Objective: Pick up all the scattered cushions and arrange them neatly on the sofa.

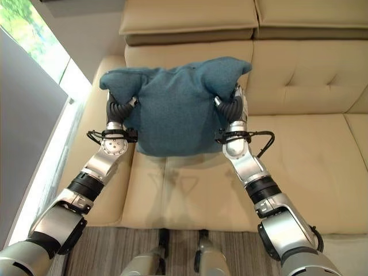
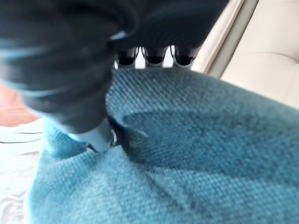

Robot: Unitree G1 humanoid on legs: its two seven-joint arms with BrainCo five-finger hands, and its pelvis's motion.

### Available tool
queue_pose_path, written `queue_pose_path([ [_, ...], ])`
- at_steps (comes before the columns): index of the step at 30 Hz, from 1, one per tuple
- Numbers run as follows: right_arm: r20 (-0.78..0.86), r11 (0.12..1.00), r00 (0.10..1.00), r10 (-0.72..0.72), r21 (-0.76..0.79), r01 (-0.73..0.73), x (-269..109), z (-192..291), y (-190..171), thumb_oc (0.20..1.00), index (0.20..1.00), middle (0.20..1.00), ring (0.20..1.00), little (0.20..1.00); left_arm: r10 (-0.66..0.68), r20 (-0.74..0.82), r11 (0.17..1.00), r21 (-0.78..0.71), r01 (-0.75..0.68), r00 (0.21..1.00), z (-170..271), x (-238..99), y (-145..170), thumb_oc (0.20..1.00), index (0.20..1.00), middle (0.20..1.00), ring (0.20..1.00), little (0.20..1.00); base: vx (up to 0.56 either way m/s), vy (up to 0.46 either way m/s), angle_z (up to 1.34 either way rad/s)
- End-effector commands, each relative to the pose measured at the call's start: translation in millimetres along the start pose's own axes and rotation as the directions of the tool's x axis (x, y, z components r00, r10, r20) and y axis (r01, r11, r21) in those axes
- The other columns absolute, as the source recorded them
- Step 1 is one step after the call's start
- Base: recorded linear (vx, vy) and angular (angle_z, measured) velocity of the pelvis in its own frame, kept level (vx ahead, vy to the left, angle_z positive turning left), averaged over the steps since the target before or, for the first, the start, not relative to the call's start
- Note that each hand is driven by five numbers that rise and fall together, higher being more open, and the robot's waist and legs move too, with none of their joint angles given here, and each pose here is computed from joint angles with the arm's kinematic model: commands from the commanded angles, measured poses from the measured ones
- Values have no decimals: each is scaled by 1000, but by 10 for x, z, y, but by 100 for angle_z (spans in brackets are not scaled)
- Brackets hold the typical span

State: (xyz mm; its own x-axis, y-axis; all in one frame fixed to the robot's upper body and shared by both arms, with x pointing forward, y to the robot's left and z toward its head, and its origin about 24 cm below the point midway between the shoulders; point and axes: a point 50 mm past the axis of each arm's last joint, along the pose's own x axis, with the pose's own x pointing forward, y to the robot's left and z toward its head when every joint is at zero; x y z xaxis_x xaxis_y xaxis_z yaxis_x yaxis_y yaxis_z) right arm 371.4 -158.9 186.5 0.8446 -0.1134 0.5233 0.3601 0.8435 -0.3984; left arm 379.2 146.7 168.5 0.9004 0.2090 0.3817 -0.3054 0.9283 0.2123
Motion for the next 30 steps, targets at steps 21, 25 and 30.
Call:
queue_pose_path([
  [21,291,999,956,-22,48,9,582,951,89,1000,1000,1000,1000,1000,-77,299,981,195,17,951,1027,643,-104,1000,1000,1000,1000,1000,-20,-4,1],
  [25,247,998,969,1,-57,14,693,846,-37,1000,1000,1000,1000,1000,-34,255,980,198,-18,966,963,736,113,1000,1000,1000,1000,1000,5,-3,-1],
  [30,109,975,992,-66,-205,88,825,473,-530,1000,1000,1000,1000,1000,96,126,971,206,-121,987,640,817,674,1000,1000,1000,1000,1000,20,-5,0],
])
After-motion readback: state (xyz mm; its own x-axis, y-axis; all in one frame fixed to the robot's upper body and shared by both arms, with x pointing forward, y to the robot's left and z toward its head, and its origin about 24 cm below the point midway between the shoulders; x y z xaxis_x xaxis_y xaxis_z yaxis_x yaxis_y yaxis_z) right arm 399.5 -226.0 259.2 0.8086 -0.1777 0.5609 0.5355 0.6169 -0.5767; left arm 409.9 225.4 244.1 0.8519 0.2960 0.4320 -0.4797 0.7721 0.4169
